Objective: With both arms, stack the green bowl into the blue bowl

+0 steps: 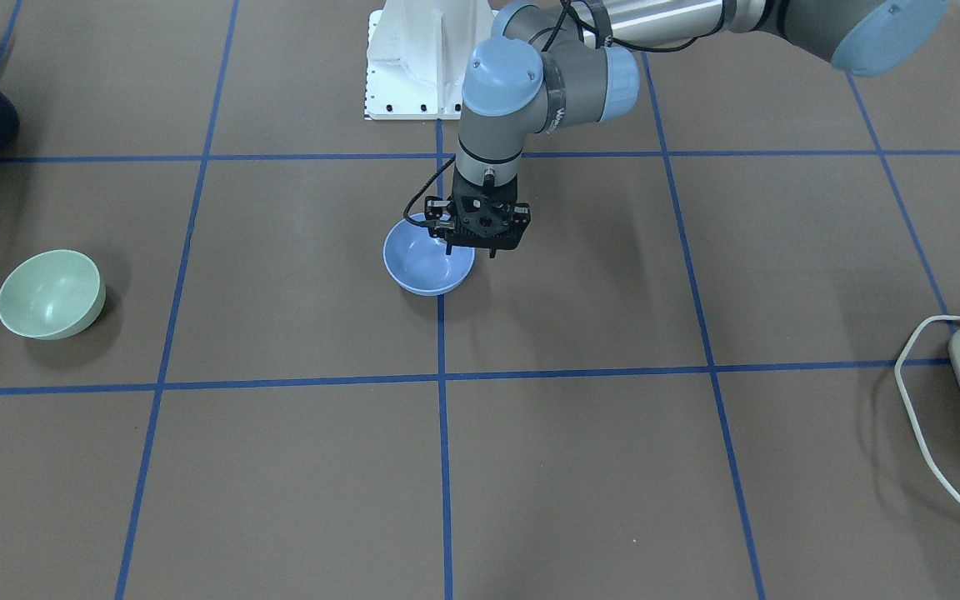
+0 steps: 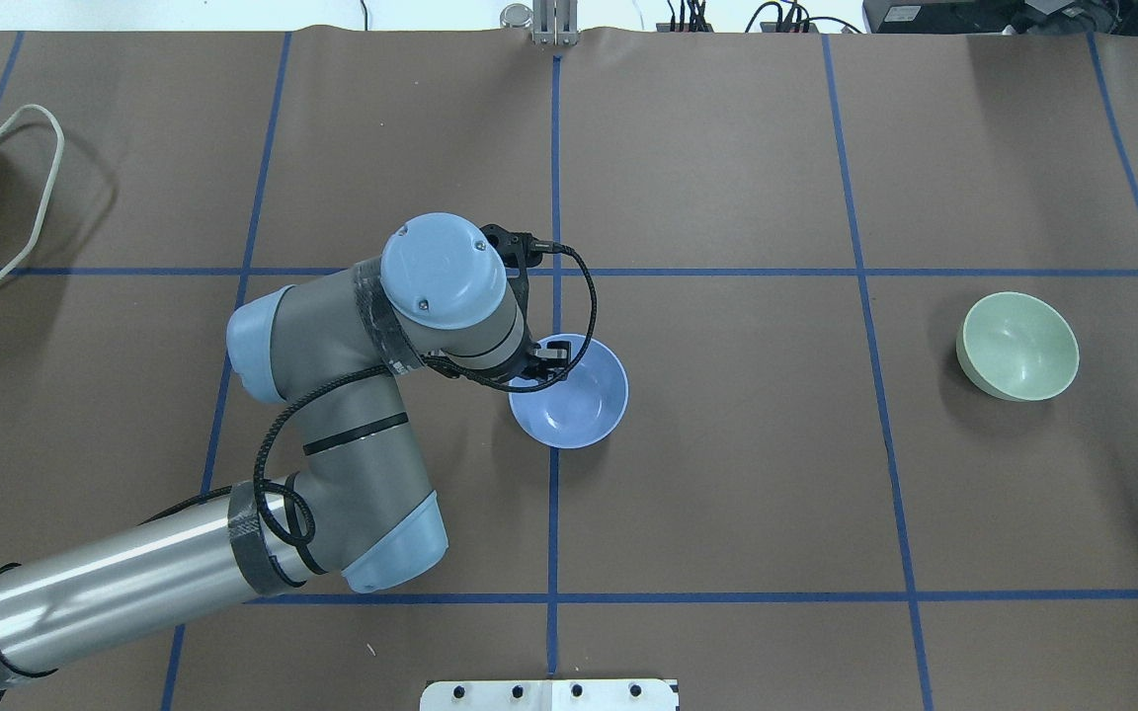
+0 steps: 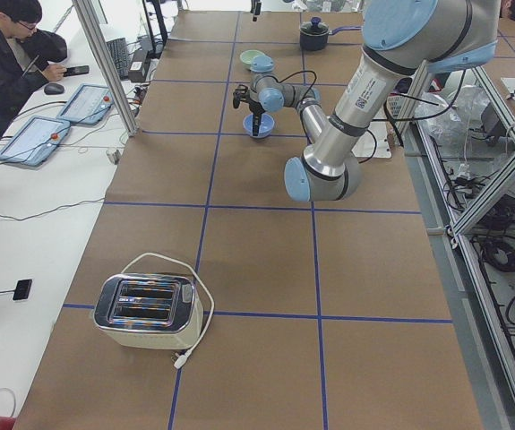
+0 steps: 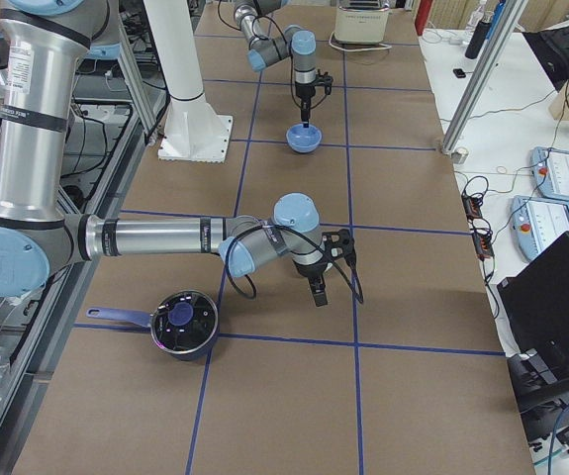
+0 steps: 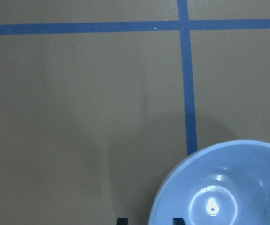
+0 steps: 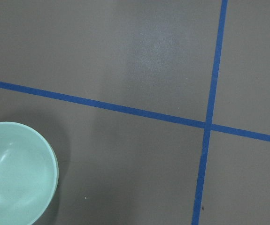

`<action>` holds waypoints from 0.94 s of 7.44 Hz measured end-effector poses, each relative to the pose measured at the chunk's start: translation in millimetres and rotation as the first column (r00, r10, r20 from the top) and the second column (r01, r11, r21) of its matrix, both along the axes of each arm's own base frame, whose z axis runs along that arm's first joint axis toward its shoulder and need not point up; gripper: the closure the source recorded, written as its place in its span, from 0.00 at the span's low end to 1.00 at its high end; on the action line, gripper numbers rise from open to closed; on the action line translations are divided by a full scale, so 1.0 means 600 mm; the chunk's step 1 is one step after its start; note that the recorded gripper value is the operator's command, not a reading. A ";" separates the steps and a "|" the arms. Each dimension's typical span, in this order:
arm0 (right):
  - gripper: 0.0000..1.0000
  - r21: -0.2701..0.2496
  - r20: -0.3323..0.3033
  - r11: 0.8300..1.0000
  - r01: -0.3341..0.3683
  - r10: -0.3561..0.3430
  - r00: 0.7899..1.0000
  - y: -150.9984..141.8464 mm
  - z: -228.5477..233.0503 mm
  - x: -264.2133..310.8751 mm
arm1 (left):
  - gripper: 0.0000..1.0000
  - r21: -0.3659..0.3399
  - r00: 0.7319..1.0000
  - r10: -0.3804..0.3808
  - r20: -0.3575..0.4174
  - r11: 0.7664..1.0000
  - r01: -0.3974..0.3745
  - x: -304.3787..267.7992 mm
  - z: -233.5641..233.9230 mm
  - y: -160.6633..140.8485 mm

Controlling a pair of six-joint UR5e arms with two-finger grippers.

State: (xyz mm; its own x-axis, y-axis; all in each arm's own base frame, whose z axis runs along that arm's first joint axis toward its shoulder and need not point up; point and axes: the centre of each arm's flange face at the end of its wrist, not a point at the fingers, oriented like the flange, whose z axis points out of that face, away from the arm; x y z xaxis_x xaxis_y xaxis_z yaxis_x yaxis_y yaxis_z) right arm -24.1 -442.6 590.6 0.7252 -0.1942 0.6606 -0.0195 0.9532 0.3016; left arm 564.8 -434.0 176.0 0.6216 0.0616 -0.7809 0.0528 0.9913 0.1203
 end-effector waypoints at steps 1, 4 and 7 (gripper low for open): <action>0.00 0.003 0.018 1.000 0.007 -0.007 1.000 -0.003 -0.008 -0.003 | 0.03 0.005 1.000 -0.006 -0.005 1.000 0.006 -0.048 0.007 -0.013; 0.00 0.031 0.090 0.999 0.038 -0.040 0.995 -0.022 -0.050 -0.016 | 0.02 0.100 0.995 0.082 0.056 0.991 -0.088 -0.299 0.118 -0.078; 0.00 -0.034 0.118 0.999 -0.015 0.018 0.993 -0.023 -0.070 -0.027 | 0.02 0.207 0.970 0.175 0.169 0.956 -0.209 -0.640 0.335 -0.172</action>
State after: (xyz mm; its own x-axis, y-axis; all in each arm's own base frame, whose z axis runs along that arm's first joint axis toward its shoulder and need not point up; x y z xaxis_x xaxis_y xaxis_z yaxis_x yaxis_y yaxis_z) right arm -40.5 -456.1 548.7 0.6445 -0.1597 0.7477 -0.0690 0.9618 0.2649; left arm 180.8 -537.1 377.3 0.6878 0.3524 -0.6347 -0.1708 0.9283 0.3304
